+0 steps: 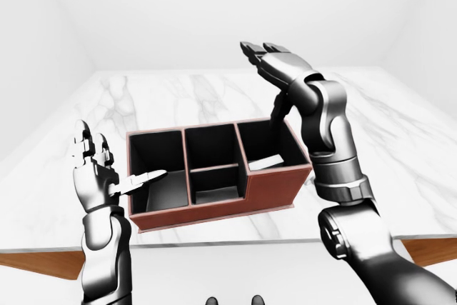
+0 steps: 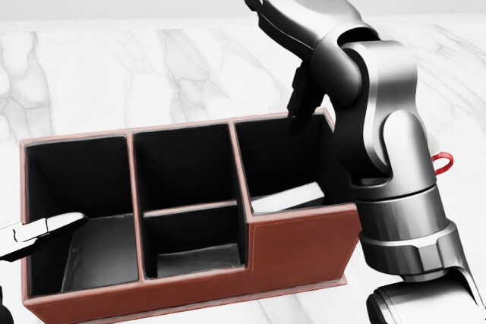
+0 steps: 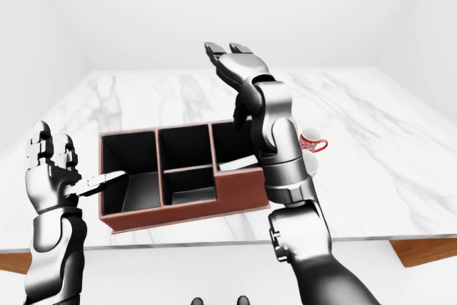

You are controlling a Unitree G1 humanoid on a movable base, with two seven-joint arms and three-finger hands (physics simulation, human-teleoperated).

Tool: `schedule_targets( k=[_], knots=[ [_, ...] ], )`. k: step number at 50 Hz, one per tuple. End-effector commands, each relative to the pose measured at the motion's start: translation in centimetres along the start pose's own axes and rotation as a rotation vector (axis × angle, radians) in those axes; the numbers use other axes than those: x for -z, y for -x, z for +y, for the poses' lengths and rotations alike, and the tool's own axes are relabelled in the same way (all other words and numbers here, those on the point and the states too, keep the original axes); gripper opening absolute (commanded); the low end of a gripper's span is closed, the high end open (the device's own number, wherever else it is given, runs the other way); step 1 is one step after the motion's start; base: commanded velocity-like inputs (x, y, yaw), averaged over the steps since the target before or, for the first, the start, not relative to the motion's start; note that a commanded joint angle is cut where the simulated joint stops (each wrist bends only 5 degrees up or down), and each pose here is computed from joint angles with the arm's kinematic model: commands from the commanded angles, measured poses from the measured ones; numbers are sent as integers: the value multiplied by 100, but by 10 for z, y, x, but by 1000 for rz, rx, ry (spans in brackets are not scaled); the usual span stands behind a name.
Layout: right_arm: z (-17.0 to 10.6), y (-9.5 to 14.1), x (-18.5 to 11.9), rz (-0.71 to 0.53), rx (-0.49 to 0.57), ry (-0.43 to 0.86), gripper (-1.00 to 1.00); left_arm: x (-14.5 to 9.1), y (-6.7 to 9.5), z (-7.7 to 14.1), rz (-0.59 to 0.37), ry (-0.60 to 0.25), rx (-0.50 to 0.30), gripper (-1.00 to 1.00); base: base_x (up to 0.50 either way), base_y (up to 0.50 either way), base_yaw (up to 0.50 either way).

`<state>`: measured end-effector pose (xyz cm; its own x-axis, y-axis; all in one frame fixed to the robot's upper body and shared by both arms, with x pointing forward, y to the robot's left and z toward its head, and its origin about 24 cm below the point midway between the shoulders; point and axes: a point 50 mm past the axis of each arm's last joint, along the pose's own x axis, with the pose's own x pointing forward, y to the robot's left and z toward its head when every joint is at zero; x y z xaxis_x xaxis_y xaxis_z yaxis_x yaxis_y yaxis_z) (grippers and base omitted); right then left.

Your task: Pick up the book and place it in the right compartment of the caddy.

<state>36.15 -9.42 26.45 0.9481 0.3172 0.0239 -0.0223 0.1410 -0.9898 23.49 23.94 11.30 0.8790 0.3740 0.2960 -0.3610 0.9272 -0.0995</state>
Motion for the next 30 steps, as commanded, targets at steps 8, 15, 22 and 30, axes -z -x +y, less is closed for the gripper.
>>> schedule_targets(
  k=[8, 15, 22, 30],
  knots=[
    [-4, 21, -14, -164, 76, -137, 100, 0, -1, 0, 0, 0, 0, 100, 0, 0, 0],
    [-14, 39, -23, -210, 164, -115, 100, -1, 0, 0, -1, 0, 1, 100, 0, 0, 0],
    [-22, 51, -28, -231, 226, -97, 100, -1, 0, 0, 0, -1, 1, 100, 0, 0, 0],
    [-29, 61, -32, -249, 282, -81, 100, -1, 0, 0, 0, -1, 1, 100, 0, 0, 0]
  ],
)
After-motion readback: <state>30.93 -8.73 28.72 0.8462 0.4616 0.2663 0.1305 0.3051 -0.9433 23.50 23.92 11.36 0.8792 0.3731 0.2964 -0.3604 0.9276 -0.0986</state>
